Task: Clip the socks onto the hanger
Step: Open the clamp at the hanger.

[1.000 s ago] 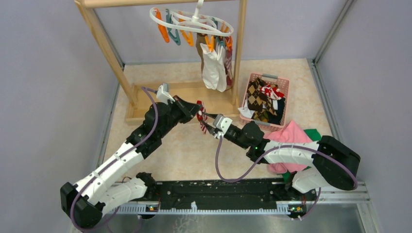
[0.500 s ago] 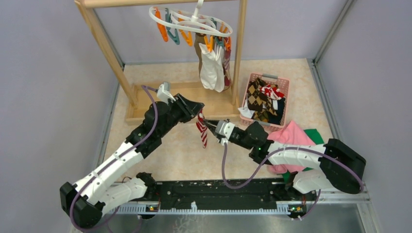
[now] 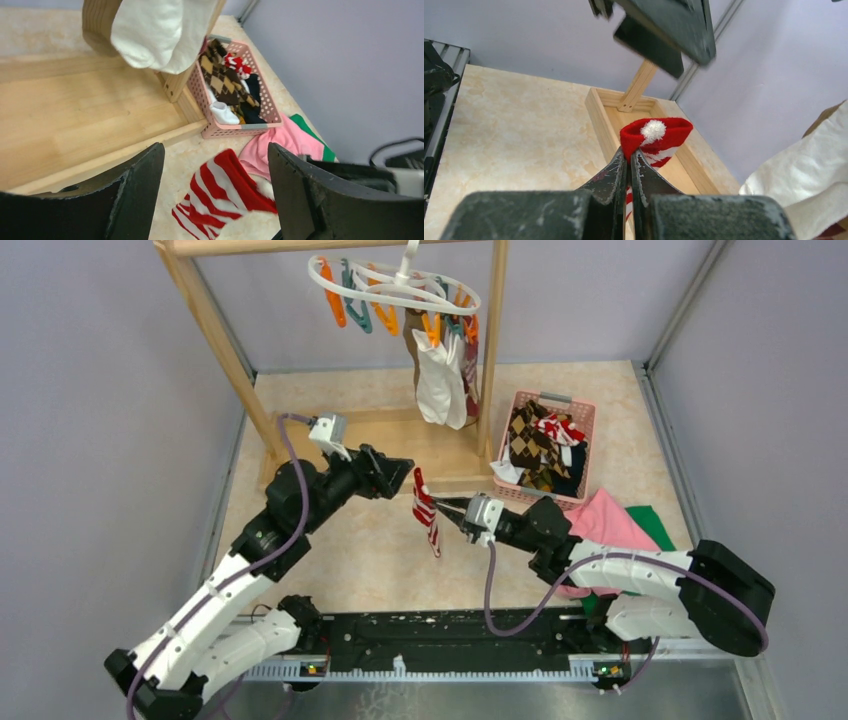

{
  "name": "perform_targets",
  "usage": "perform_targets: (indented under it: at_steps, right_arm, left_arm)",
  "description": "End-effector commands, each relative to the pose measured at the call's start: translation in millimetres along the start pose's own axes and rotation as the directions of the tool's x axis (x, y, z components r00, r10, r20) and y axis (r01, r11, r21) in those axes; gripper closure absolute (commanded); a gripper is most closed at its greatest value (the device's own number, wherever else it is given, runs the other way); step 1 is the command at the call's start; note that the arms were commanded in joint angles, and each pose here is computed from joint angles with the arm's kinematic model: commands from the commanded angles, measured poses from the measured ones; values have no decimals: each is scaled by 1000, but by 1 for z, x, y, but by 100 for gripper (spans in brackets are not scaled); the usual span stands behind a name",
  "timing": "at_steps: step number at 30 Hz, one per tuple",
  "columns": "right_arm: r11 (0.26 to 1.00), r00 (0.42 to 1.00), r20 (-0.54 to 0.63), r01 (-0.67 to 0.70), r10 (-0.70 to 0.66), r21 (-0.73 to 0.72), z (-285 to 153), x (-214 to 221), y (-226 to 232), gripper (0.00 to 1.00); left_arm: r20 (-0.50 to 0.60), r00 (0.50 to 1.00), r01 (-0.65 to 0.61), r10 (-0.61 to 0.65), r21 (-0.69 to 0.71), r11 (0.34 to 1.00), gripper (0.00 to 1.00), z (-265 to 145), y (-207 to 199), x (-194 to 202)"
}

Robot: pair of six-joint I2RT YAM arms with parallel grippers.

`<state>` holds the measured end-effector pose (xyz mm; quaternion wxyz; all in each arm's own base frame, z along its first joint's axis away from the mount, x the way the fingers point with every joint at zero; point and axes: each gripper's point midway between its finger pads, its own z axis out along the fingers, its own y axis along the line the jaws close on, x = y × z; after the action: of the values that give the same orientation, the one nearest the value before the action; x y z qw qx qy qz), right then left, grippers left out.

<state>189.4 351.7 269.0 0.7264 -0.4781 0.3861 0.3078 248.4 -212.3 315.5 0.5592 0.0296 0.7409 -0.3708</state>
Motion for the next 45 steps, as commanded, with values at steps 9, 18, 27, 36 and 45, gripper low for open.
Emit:
perform_targets:
  at_steps: [9,18,27,36,45]
  right_arm:
    - [995,995,86,-51,43,85,-9,-26,-26,100]
    - [985,990,102,-113,99,133,-8,-32,-44,100]
    - [977,983,109,-161,146,139,-1,-42,-57,100]
    - [969,976,101,-208,195,135,-1,-39,-66,100]
    - [967,973,103,-221,209,128,-1,-36,-69,100]
  left_arm:
    - [195,930,-360,311,320,876,1,-37,-84,-70]
    - [255,912,-368,321,162,916,7,2,-103,-157]
    - [276,931,-290,238,163,943,19,36,-103,-197]
    - [227,968,-162,105,248,955,25,45,-60,-216]
    - [208,972,-155,105,242,958,28,67,-44,-217]
